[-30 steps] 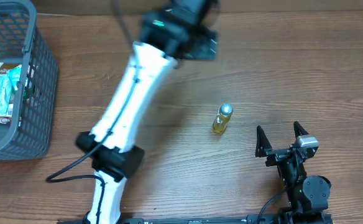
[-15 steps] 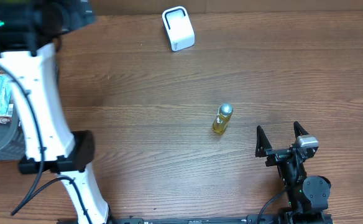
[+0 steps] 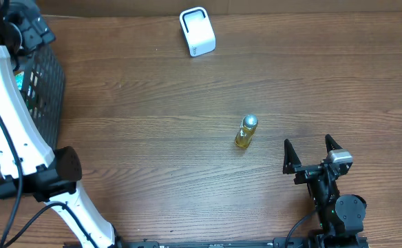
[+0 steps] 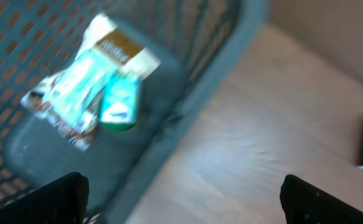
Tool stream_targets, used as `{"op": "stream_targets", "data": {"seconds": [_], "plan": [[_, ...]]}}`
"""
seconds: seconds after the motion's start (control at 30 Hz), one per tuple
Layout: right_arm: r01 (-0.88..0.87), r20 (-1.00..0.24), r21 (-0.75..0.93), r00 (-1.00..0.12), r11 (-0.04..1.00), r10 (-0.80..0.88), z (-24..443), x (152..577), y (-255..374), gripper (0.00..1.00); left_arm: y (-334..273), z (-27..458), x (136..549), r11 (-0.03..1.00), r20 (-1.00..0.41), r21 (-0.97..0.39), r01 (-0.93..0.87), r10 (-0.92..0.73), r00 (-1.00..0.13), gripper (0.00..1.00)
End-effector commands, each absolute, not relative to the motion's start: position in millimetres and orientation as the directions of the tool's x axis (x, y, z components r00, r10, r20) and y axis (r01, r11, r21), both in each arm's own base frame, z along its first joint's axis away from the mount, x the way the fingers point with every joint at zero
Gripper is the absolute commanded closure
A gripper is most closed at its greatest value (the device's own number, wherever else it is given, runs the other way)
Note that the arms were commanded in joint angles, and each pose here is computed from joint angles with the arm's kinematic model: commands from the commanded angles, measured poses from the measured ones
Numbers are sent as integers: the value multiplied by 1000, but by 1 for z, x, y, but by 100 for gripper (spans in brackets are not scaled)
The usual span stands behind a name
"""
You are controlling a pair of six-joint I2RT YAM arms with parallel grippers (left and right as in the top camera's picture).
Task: Scan the item barcode
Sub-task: 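Move the left gripper back over the basket and reach inside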
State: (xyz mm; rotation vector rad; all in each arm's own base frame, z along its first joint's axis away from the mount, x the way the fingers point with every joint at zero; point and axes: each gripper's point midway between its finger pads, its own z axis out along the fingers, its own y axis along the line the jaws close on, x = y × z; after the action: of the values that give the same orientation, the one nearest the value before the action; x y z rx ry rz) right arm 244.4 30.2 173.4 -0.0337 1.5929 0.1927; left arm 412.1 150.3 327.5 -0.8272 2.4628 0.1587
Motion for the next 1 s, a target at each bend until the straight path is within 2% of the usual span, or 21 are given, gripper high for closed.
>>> {"op": "stream_targets", "data": {"seconds": [0.0,0.17,0.47,0.57,0.7,0.97], "plan": [[-143,-994,109,-34,984,105,171,244,31,0,179,309,394,767,-474,34,-641,-552,-686,0],[-143,-994,109,-34,984,105,171,244,31,0,203,277,378,724,-378,68,-687,-619,-689,0],[-143,-994,109,-34,984,105,171,244,31,0,226,248,375,709,-333,74,-701,-646,-687,0],[-143,-994,109,-34,984,105,171,244,31,0,225,249,383,720,-346,18,-694,-647,-679,1],[-143,-994,109,-34,984,105,171,244,31,0,208,251,400,792,-346,-121,-598,-598,-723,0],[-143,-994,109,-34,984,105,171,244,31,0,206,272,416,818,-421,-185,-544,-567,-708,1]]}}
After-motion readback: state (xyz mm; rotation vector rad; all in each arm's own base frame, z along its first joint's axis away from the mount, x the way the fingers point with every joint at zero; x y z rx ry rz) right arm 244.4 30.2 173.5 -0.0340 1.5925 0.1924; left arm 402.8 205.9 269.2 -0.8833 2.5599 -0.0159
